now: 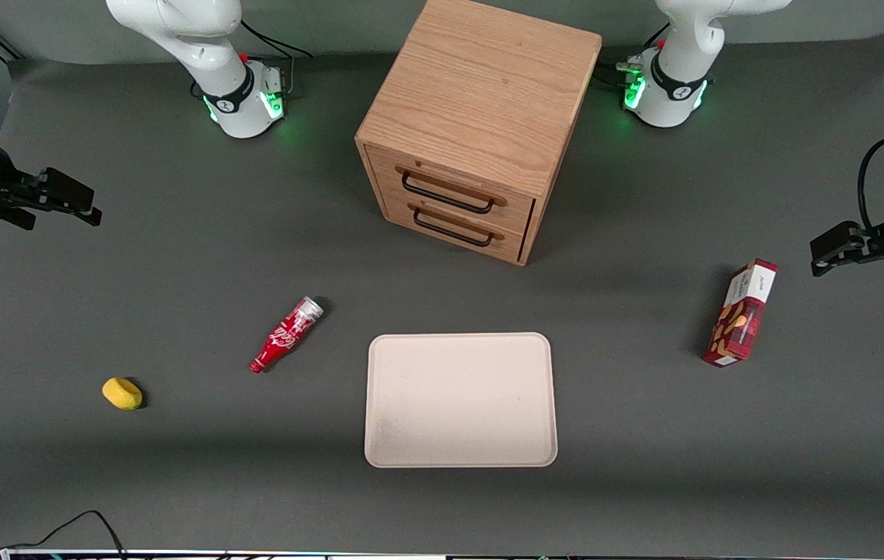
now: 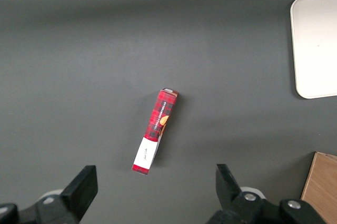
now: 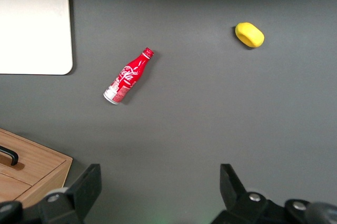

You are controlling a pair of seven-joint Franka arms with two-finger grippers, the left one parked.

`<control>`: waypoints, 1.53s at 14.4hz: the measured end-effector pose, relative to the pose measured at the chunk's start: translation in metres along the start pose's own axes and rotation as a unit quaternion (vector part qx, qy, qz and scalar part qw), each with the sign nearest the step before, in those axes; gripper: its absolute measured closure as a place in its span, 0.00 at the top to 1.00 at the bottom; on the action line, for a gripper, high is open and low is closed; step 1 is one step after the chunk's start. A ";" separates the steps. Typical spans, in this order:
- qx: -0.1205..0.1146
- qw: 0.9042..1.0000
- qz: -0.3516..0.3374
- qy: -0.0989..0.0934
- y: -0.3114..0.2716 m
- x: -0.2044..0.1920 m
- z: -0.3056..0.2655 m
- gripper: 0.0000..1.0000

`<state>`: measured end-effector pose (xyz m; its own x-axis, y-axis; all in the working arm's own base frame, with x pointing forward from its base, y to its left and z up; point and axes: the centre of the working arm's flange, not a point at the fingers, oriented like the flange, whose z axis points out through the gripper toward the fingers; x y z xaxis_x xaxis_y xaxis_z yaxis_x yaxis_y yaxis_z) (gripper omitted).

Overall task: Place coke bottle on tray
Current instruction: 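Move the right gripper toward the red Coca-Cola bottle lying on the table, then lower the right gripper over the bottle and close it around the bottle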

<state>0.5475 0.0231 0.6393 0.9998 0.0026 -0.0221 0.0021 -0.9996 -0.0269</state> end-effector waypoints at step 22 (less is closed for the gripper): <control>0.026 0.947 0.318 -0.050 -0.117 0.058 0.292 1.00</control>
<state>0.5987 0.1480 0.3494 0.7920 -0.5933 -0.1441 -0.6024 -0.7978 -0.0258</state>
